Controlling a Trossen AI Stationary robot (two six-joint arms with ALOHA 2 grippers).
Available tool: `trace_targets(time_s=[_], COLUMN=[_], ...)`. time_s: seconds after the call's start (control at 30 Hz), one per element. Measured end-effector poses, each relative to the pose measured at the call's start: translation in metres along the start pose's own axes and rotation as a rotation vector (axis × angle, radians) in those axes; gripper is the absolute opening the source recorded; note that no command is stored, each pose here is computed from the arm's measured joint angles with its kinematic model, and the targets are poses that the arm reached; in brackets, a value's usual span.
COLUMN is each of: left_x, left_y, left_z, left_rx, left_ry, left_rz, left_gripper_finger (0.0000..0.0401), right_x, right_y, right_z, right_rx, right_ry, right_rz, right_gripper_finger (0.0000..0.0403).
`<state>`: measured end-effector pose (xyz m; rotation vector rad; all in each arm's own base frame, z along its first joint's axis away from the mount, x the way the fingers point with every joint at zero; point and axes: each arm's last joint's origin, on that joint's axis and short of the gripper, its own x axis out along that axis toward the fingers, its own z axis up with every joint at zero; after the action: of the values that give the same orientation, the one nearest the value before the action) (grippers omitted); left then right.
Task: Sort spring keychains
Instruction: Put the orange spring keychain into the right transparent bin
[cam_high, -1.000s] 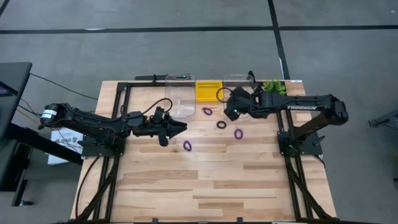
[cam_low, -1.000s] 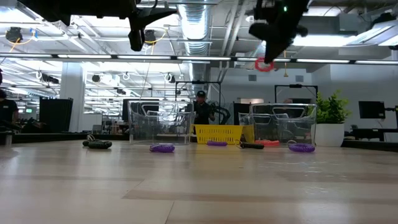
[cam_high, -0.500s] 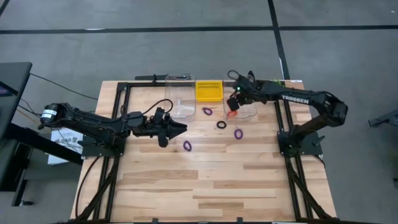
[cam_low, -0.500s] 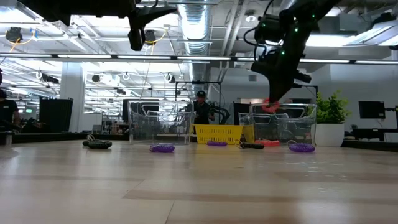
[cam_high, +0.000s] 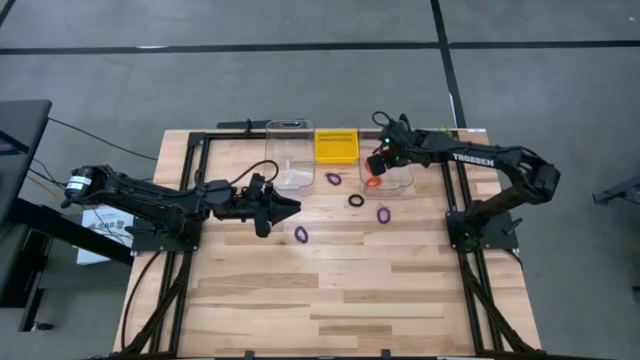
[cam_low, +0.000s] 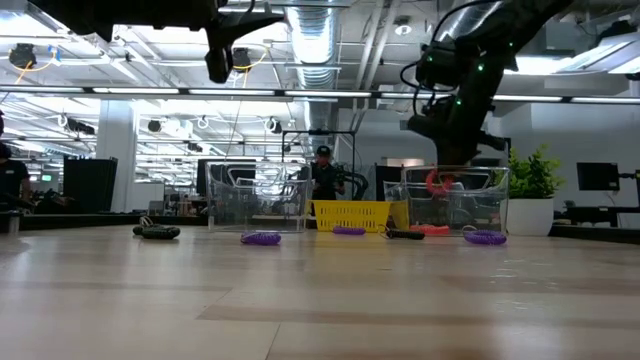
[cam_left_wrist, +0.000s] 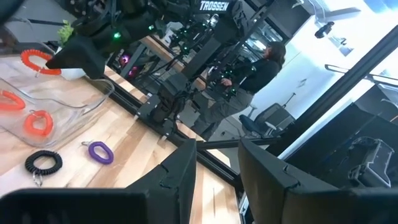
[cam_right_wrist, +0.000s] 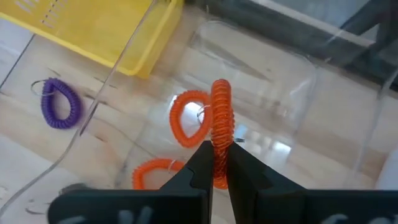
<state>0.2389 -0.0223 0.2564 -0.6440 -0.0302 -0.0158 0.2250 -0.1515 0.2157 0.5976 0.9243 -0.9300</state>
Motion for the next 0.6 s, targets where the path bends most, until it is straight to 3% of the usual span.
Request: trace_targets(time_s=[0.6], left_x=[0.0000], left_y=[0.0008], left_z=[-0.0010], left_rx=[0.002], left_ry=[0.010], left_rz=[0.010], left_gripper_finger=[0.0117], right_x=[0.0109], right_y=[-0.0032], right_z=[-0.0077], right_rx=[0.028], right_ry=[-0.014], right_rz=[0.019], right_gripper_finger=[0.0022])
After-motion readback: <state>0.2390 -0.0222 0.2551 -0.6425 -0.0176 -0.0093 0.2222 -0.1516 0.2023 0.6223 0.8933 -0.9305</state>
